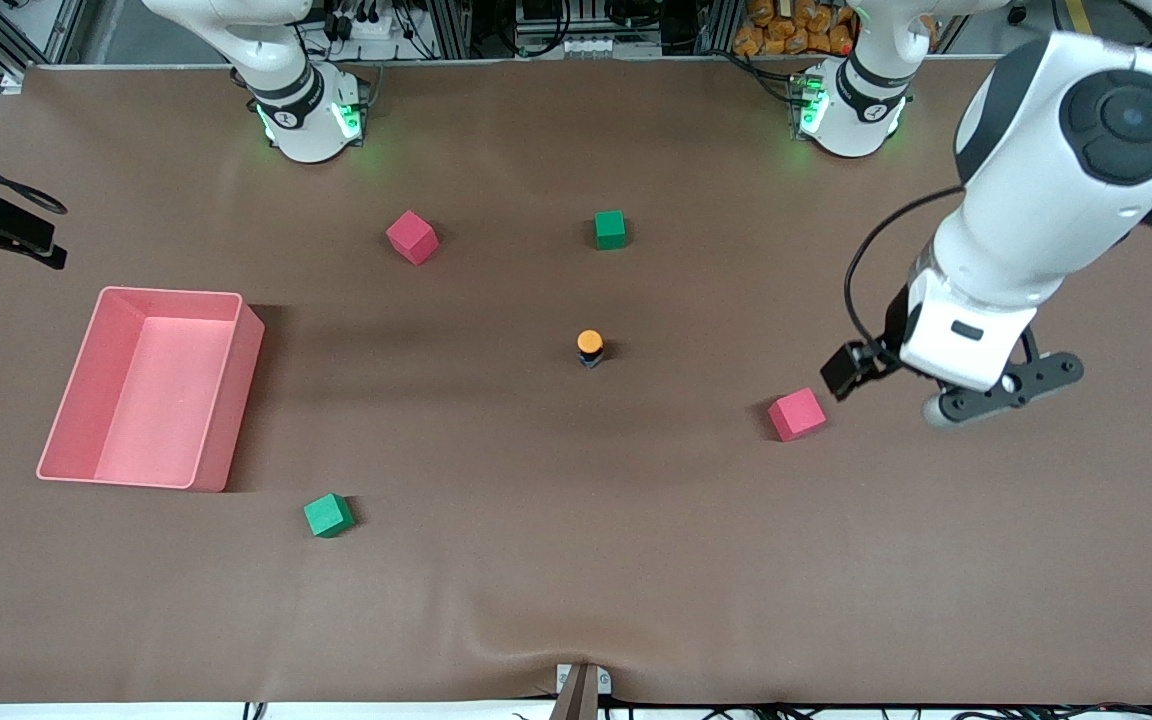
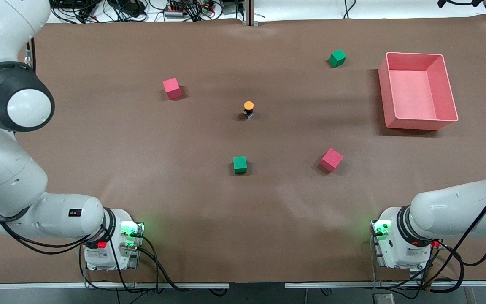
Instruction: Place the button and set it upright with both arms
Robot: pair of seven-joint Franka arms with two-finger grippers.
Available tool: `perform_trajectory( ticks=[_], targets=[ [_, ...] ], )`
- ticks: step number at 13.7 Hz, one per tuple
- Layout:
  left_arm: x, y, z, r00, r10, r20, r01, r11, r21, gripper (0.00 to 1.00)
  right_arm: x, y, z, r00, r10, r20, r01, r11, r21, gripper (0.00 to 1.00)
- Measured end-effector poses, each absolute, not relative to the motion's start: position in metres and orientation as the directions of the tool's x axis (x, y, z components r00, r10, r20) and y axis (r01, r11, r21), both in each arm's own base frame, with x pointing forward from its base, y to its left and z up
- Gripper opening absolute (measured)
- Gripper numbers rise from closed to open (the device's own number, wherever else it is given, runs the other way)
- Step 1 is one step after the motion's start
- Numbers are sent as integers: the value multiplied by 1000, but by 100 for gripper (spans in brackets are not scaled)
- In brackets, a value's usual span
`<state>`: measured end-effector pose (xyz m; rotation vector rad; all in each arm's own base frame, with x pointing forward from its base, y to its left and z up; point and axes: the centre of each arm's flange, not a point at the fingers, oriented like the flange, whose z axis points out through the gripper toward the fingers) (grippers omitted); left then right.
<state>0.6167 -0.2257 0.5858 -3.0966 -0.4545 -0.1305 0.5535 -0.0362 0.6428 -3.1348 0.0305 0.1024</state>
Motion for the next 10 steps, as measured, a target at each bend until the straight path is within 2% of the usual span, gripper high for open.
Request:
perform_trajectory(
  ticks=[3, 10],
  targets=[
    [588, -215, 618, 969, 244, 26, 244, -970, 16, 100, 554, -36, 641, 997, -20, -70, -20, -1000, -5, 100],
    [559, -88, 659, 988, 157, -8, 157, -987, -20, 100, 556, -36, 637, 997, -19, -76, -19, -1000, -5, 100]
  ],
)
